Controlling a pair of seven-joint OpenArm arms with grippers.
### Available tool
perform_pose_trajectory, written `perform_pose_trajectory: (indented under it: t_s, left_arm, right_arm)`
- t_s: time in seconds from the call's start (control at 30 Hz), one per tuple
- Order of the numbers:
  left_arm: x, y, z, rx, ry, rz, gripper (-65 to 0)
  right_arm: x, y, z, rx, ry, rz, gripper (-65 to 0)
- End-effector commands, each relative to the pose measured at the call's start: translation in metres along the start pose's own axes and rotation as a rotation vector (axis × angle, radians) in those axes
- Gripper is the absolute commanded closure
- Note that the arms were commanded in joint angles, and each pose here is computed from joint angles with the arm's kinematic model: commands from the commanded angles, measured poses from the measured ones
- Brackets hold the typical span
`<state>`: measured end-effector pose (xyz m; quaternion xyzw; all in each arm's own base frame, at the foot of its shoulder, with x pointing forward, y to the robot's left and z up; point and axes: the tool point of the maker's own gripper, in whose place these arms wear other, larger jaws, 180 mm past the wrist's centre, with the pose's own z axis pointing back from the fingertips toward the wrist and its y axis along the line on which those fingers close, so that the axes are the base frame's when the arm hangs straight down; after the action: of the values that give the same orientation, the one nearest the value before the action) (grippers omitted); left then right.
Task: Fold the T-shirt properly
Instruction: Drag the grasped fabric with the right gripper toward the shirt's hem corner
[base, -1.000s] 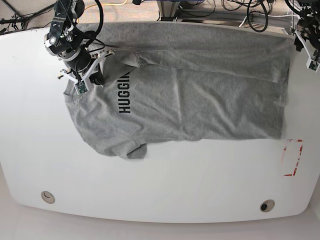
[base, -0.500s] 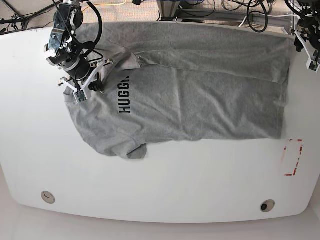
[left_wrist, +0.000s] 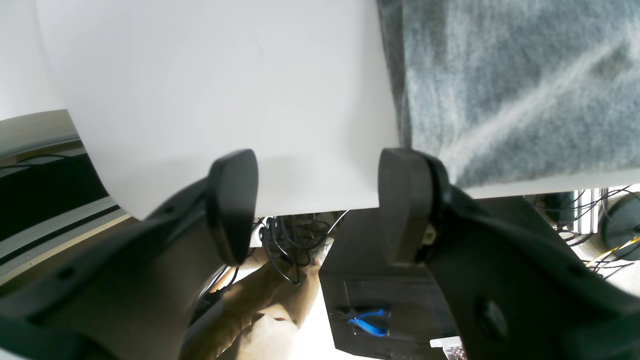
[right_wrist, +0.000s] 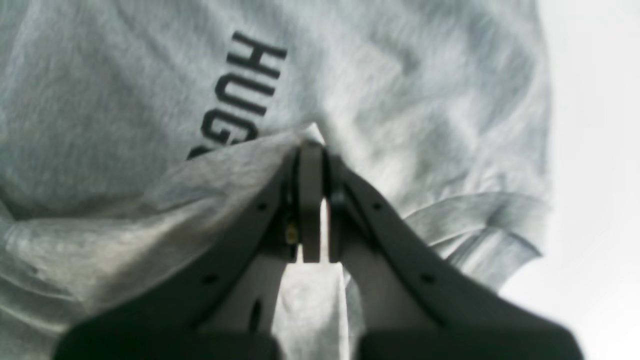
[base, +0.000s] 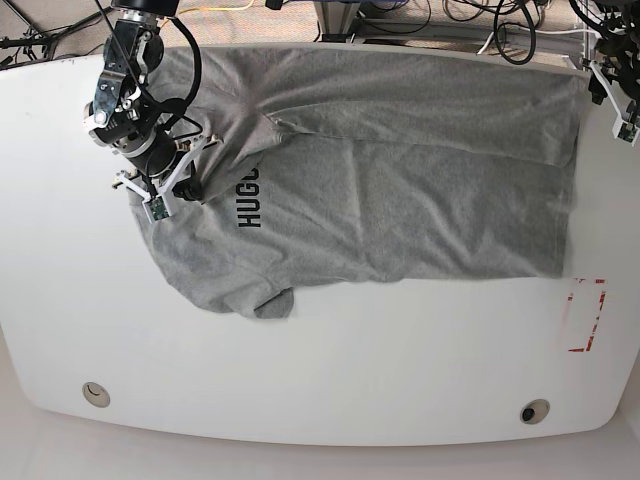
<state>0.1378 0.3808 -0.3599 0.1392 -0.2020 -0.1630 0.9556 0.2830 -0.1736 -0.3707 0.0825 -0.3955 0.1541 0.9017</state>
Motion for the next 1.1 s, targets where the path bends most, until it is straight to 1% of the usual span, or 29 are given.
perform_pose_trajectory:
  t_s: [0.0,0.27,0.43,0.57,0.9,0.93,1.0,1.07]
  left_arm:
    - [0.005,0.008,0.005,0.021,-0.015,-0.017,-35.8]
    - [0.005,0.009,0.005,0.024,-0.015,-0.015,-35.8]
    - [0.005,0.009,0.005,0.023,-0.015,-0.016,-35.8]
    - [0.005,0.008,0.005,0.021,-0.015,-0.017,-35.8]
    - [0.005,0.008,0.005,0.021,-0.015,-0.017,-35.8]
    - [0.005,0.008,0.005,0.021,-0.015,-0.017,-35.8]
    - [0.005,0.008,0.005,0.021,-0.015,-0.017,-35.8]
    - [0.005,0.008,0.005,0.021,-0.015,-0.017,-35.8]
  right_arm:
    - [0.012,-0.005,-0.002,-0.001,-0.035,0.003,0.0]
    - [0.007,-0.004,-0.005,0.009,-0.024,-0.01,0.0]
    - [0.01,0.018,-0.014,0.066,-0.017,0.024,0.0]
    - [0.016,0.028,-0.018,0.09,-0.024,0.045,0.0]
    - [0.027,0.027,-0.021,0.09,-0.045,0.049,-0.3]
    - [0.027,0.026,-0.021,0.088,-0.044,0.049,-0.8]
    - [0.027,0.025,-0.021,0.086,-0.043,0.051,-4.3]
    - [0.027,0.024,-0.02,0.082,-0.041,0.054,-11.1]
